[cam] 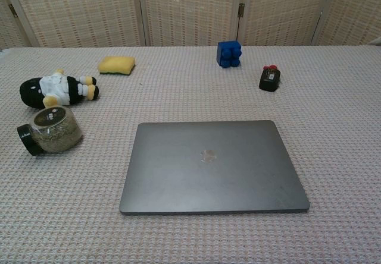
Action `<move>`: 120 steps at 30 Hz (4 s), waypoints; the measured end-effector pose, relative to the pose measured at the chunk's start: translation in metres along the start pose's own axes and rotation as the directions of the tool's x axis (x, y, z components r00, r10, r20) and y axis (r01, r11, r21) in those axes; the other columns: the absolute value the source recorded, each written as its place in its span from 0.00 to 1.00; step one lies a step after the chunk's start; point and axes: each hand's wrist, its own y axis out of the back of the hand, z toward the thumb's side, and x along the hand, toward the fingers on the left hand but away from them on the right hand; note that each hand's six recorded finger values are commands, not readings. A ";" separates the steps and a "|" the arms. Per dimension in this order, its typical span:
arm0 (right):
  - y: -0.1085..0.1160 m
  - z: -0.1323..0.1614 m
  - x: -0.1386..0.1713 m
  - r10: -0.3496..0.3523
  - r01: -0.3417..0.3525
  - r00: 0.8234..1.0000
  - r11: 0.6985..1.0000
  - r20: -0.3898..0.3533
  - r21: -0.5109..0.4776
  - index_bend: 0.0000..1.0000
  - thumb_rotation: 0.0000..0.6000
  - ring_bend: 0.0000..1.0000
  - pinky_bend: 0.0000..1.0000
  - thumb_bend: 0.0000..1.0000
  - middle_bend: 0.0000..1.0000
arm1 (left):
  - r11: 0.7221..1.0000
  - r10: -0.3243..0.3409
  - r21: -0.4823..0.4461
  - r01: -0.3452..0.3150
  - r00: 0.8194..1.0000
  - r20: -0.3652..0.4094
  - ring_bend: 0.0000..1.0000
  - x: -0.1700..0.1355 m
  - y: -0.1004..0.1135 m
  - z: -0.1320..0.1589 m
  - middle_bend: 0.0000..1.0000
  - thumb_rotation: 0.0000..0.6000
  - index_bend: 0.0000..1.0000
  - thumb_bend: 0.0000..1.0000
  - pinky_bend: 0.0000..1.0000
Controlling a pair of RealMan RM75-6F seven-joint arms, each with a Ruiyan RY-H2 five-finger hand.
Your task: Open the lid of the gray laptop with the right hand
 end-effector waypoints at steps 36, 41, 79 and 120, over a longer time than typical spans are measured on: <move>-0.080 0.138 -0.046 0.313 -0.301 0.810 0.948 -0.497 0.106 0.00 0.79 0.05 0.00 0.47 0.00 | 0.999 -0.037 -0.023 0.041 0.991 0.127 0.05 -0.012 0.007 0.014 0.04 1.00 0.10 0.46 0.00; -0.112 0.170 -0.053 0.384 -0.359 0.742 0.920 -0.550 0.158 0.00 0.79 0.01 0.00 0.31 0.00 | 0.999 -0.042 -0.026 0.046 0.991 0.127 0.05 -0.015 0.008 0.015 0.04 1.00 0.10 0.46 0.00; -0.183 0.222 -0.099 0.435 -0.278 0.703 0.896 -0.562 0.346 0.00 0.78 0.00 0.00 0.30 0.00 | 0.998 -0.053 -0.037 0.057 0.993 0.104 0.05 -0.017 0.004 0.009 0.04 1.00 0.10 0.46 0.00; -0.153 0.257 -0.127 0.400 -0.022 0.753 0.809 -0.523 0.587 0.00 0.88 0.00 0.00 0.71 0.00 | 0.933 -0.284 -0.076 0.351 0.851 0.441 0.03 -0.031 -0.086 0.067 0.05 1.00 0.06 0.46 0.00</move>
